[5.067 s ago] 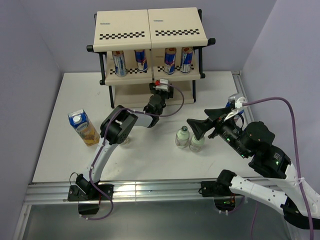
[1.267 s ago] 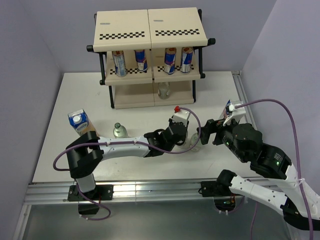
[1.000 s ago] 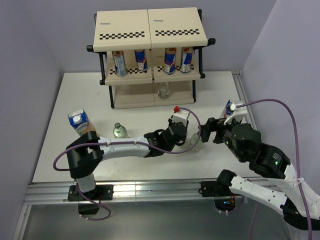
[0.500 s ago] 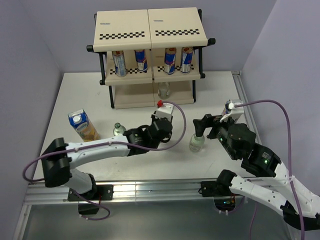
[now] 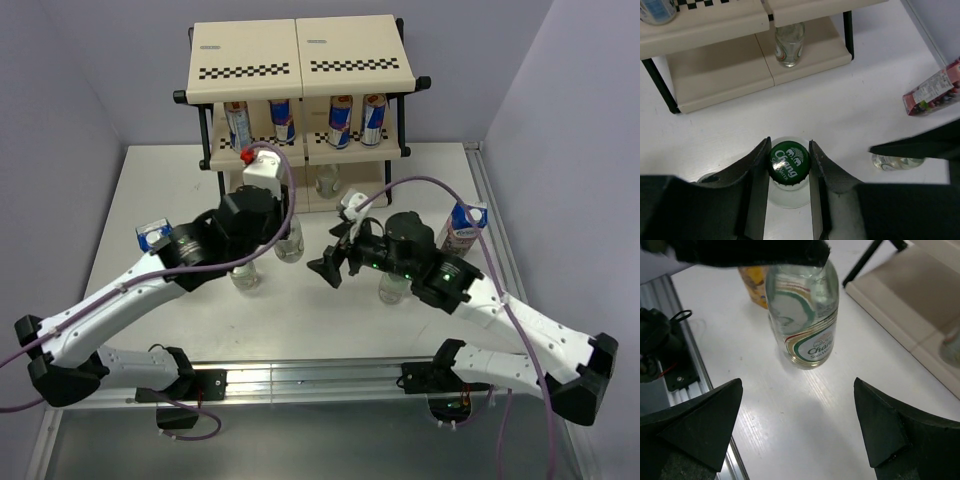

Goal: Place and organize the beverage onto the shelf
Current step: Pick up the drink from the center of the board.

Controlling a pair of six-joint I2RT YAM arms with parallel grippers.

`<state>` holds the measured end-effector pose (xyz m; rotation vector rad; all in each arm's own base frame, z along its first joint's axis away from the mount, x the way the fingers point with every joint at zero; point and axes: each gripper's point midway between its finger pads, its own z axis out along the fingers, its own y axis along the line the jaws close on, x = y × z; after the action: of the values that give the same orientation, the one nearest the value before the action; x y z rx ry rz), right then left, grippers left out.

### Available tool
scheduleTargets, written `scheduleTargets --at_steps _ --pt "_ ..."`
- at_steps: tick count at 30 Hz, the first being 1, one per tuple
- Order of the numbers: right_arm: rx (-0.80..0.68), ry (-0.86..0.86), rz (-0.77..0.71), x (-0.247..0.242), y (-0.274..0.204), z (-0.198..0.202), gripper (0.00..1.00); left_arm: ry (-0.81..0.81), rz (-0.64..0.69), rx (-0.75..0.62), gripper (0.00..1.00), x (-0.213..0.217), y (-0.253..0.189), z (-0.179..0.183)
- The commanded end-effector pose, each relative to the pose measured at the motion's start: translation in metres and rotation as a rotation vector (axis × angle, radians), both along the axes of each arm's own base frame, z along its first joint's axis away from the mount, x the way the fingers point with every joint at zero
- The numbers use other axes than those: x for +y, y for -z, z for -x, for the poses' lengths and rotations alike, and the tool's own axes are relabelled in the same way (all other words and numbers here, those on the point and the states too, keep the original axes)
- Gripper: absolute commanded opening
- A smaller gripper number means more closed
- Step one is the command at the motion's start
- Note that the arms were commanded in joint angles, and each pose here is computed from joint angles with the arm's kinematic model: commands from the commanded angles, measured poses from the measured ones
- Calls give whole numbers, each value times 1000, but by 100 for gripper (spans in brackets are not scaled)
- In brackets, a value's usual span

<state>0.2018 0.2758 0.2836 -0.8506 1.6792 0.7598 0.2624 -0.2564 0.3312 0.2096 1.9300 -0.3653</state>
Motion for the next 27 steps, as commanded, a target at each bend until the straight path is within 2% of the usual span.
scheduleTargets --at_steps 1,7,27 --pt "-149 -176 -123 39 -49 -1 98 88 171 -113 0 11 -85 19" --pt "-134 -201 -181 66 -62 -14 94 243 173 -124 0 6 -108 42" --pt "-69 -281 -230 82 -50 -4 93 442 174 -168 0 -16 -130 62"
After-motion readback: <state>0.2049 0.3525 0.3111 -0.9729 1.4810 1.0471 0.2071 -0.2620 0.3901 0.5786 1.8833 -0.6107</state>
